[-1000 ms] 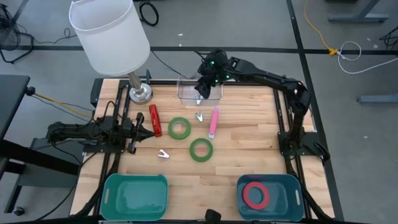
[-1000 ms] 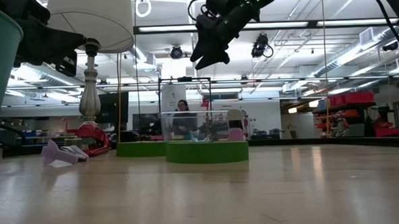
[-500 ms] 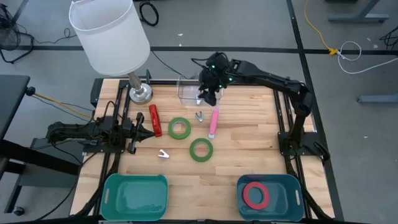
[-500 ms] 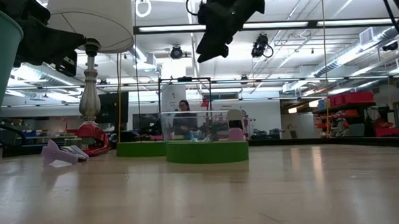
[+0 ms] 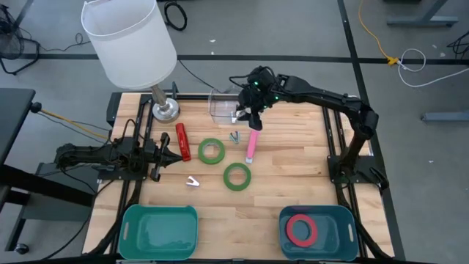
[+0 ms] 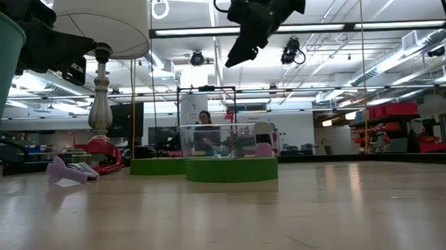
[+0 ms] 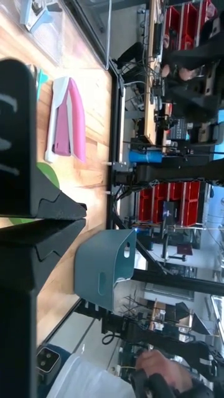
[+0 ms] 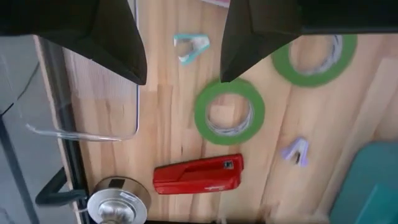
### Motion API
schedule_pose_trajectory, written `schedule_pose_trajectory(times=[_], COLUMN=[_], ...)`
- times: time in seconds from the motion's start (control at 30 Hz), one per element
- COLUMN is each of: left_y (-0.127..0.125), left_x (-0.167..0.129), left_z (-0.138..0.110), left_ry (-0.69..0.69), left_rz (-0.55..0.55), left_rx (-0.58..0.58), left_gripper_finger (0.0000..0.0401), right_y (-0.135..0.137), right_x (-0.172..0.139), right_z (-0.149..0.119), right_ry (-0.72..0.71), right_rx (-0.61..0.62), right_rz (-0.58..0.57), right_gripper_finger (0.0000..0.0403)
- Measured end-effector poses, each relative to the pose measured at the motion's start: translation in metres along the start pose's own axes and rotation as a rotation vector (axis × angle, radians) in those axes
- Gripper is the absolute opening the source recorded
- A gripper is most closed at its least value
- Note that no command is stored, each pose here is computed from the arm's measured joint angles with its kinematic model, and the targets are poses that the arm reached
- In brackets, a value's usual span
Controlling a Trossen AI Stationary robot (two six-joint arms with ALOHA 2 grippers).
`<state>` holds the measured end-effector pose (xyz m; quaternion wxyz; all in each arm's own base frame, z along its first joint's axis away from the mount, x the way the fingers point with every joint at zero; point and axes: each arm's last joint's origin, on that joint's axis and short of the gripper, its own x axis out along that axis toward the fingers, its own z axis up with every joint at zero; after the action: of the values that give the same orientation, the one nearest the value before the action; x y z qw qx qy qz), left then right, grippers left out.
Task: Pick and place Stapler, Stapler remover, tape
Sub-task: Put the green tape into the blue bin
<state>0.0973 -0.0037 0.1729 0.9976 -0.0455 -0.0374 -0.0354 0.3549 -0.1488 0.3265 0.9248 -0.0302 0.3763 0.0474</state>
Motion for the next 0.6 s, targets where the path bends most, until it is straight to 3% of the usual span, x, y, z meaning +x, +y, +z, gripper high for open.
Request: schedule_pose_trajectory(times=[0.23,0.6], left_y=[0.000,0.000], left_x=[0.000,0.000], left_z=[0.000,0.000], left_ry=[0.000,0.000], left_rz=[0.000,0.000], left_rx=[0.000,0.000], left_gripper_finger=[0.0003,0.0003], right_y=[0.016,0.026], right_x=[0.003,0.008], right_z=[-0.023,-0.035], right_ry=[0.000,0.035], right_rx=[-0.180,-0.145], right_rz=[0.041,0.068], right_gripper_finger=[0.0203,0.0203])
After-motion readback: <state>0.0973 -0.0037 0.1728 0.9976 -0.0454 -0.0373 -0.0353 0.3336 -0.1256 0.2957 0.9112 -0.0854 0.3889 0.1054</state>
